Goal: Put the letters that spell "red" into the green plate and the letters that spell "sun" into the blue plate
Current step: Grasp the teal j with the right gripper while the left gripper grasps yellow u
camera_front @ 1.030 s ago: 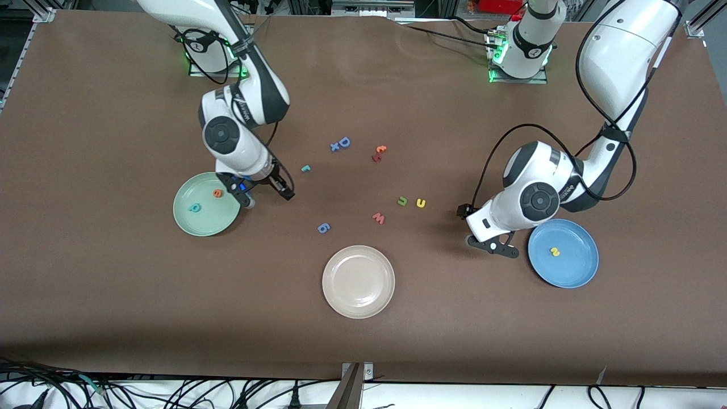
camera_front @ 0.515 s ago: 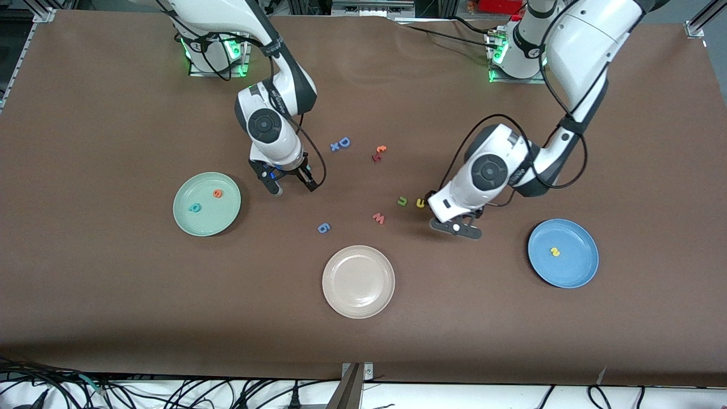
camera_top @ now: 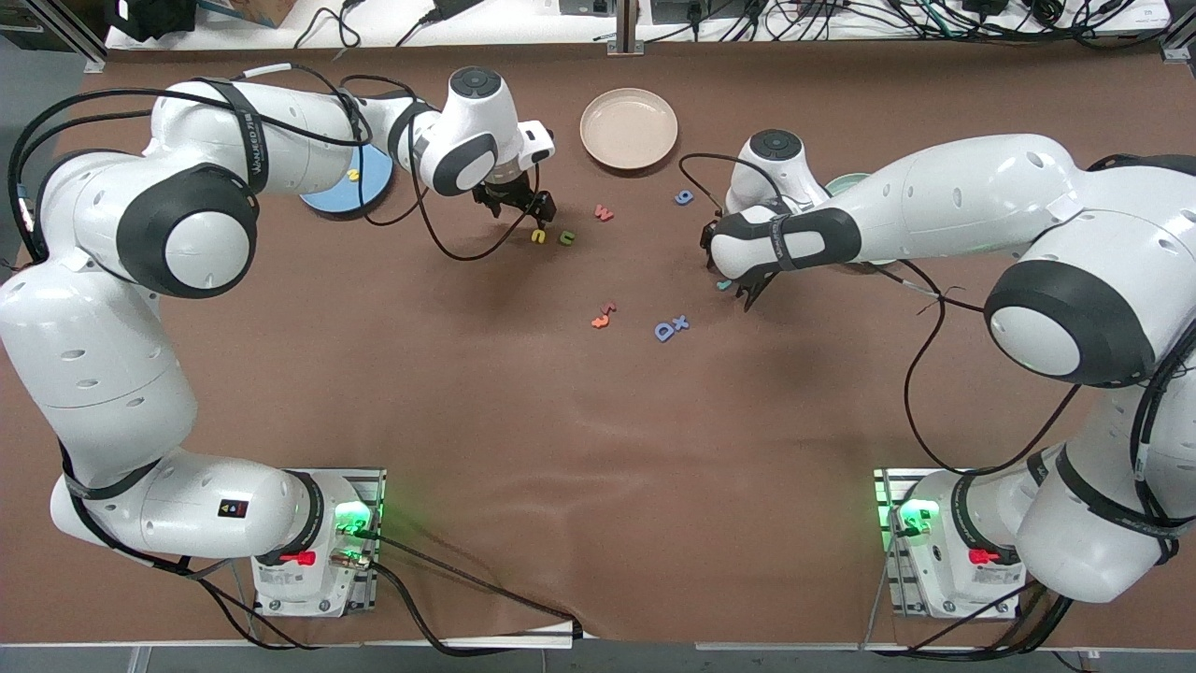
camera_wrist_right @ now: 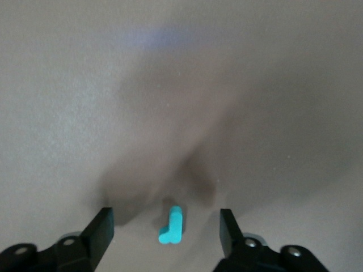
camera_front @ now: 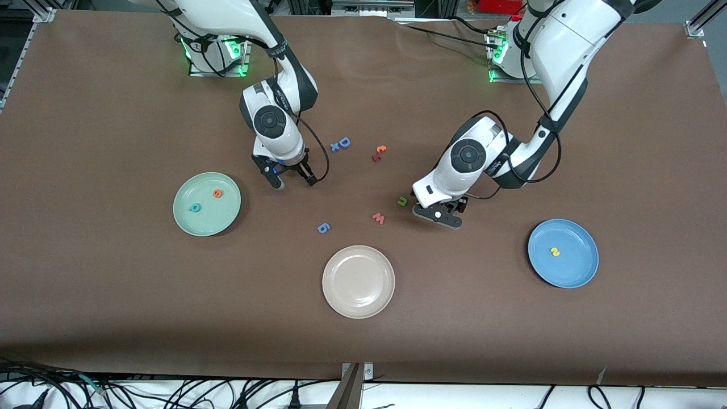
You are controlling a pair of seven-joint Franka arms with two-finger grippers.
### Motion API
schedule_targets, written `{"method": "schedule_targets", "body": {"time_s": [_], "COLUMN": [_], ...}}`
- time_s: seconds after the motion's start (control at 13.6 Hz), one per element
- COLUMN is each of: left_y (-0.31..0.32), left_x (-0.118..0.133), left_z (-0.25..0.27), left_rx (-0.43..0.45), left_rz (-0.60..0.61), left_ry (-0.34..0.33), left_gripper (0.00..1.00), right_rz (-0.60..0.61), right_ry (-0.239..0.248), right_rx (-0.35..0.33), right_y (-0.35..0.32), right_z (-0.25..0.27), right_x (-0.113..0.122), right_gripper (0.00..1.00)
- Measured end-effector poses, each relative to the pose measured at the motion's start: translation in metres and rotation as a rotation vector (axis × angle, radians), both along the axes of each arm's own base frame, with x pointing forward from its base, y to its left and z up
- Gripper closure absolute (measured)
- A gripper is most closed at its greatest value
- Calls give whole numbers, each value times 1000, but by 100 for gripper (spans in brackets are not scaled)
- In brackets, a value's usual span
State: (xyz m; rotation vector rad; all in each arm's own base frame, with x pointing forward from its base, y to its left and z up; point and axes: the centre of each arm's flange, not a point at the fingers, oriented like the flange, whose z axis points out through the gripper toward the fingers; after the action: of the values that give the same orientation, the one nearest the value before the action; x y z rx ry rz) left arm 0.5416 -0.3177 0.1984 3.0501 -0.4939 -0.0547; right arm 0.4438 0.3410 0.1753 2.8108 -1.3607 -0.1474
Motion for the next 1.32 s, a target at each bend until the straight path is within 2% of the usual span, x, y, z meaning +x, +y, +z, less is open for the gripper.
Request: {"method": "schedule_targets", "body": {"time_s": [0.22,0.74,0.81,0.88,0.96,1.03,1.1,1.32], "left_y": [-18,-24,-24,-25,-25,-25,-25,-26], "left_x": [-11,-19,-19,-19,-18,-18,-19,-17], "left_z": [-8,-27,-28,-28,-28,-29,-29,-27], "left_rx": [-14,32,30,26,23,23,22,20], "left_rz": [-6,-1,0,1,7,17,27,38], "left_ry": [-6,-36,-35,-38,-39,-39,-39,-44], "left_gripper": [0,3,8,9,18,28,28,56], "right_rz": [-5,-7,-7,-7,-7,-8,-9,-11], "right_ry": [-2,1,-3,-5,-7,-15,-24,-37], "right_rx": [7,5,7,7,8,12,16,21], "right_y": [7,0,0,-1,-1,-1,-1,-2], "right_z": [0,2,3,3,2,2,2,1], "right_x": [-6,-15,-15,-15,-15,-14,-14,-14], "right_gripper": [21,27,32,32,37,38,38,38]}}
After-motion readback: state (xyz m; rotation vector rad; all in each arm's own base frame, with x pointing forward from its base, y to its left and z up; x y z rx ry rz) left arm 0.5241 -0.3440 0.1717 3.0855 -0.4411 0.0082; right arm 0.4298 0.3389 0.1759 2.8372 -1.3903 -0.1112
